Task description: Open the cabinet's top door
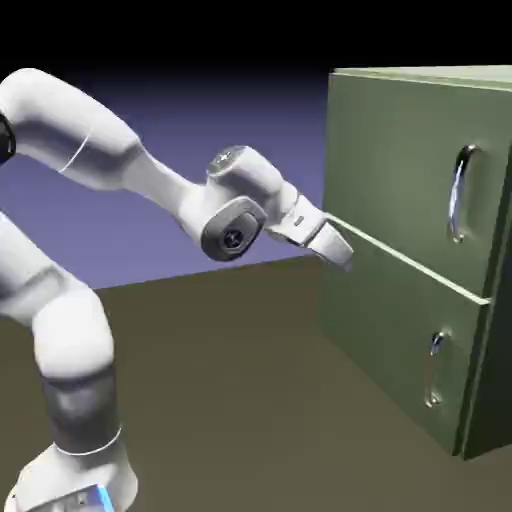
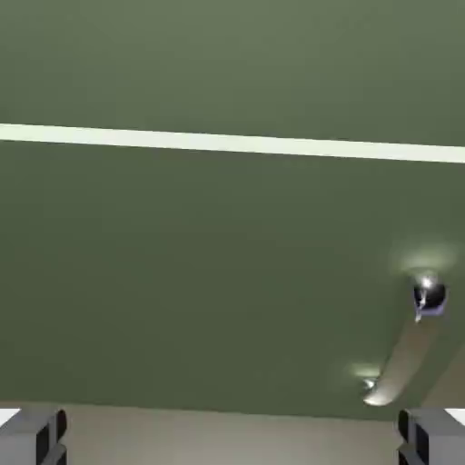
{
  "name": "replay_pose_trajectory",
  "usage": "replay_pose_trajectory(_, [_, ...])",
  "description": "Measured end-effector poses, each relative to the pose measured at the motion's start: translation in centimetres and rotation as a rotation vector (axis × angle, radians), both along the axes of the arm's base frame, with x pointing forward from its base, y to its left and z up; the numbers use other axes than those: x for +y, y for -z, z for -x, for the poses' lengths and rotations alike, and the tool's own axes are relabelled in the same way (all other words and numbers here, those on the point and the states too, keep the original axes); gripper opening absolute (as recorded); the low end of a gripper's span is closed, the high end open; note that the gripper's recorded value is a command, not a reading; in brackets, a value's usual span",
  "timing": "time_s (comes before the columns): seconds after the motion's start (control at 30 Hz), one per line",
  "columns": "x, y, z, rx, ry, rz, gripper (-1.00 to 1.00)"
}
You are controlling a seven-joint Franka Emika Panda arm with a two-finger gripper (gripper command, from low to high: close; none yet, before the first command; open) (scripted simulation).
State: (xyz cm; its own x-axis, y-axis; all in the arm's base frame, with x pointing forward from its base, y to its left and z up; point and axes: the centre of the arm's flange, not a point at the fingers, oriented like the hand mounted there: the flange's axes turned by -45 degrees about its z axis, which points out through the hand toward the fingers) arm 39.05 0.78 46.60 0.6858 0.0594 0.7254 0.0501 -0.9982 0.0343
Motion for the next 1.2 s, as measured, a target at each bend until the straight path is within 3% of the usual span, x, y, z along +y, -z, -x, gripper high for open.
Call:
replay_pose_trajectory(0.63, [1.9,-9.8,0.2,-0.256,-0.062,0.018,1.00])
replay_pose_trajectory(1.2, [-1.6,-13.2,0.2,-0.480,-0.045,0.001,1.00])
